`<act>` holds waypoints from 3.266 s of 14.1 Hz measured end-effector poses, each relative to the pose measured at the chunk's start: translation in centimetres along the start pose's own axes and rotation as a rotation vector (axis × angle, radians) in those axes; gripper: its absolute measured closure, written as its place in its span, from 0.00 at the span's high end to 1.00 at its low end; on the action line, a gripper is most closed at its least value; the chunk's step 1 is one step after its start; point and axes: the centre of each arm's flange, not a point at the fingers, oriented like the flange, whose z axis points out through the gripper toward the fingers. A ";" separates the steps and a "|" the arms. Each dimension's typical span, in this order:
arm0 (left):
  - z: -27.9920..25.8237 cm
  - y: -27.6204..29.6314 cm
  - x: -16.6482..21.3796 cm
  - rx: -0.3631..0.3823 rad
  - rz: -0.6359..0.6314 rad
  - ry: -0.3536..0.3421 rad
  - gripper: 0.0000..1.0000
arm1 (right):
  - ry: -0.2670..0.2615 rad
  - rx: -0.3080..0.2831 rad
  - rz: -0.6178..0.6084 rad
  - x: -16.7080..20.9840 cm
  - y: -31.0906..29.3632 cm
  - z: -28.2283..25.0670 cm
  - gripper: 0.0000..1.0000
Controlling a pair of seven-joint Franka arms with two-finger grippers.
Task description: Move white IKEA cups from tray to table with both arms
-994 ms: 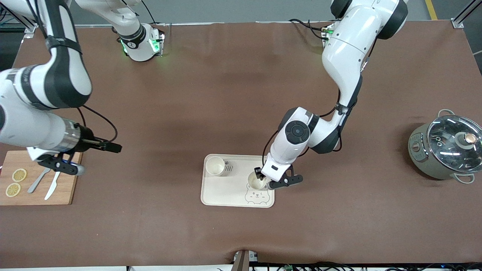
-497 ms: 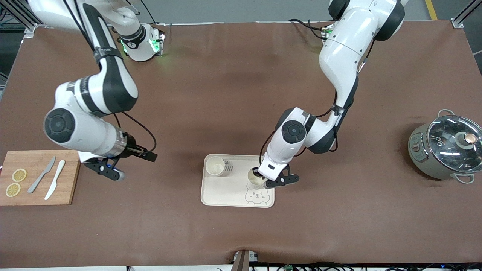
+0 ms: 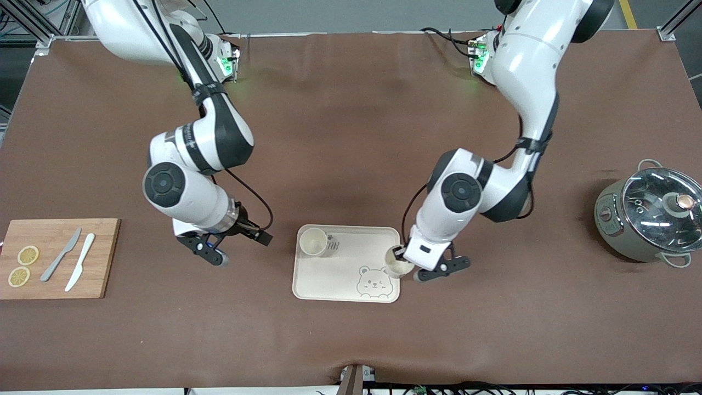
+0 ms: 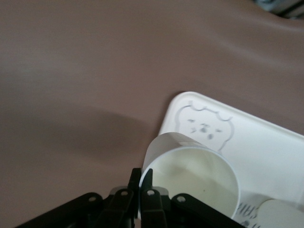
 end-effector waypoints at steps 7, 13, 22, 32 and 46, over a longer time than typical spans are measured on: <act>-2.2 -11.6 0.5 0.127 -0.113 -0.089 0.03 | 0.037 0.033 0.038 -4.6 -4.4 8.0 1.00; 0.2 -15.6 2.8 0.113 -0.149 -0.073 0.03 | 0.032 0.017 0.025 -5.9 -5.0 10.3 0.86; 5.3 -21.5 4.0 0.129 -0.162 -0.105 0.03 | 0.029 0.012 0.050 -5.7 -5.7 9.9 0.02; 6.4 -23.9 3.8 0.139 -0.176 -0.119 0.09 | -0.062 -0.065 -0.111 5.7 5.9 -4.1 0.02; -12.8 -29.1 9.4 0.083 0.009 0.025 1.00 | -0.075 -0.053 -0.400 13.1 35.7 3.6 0.02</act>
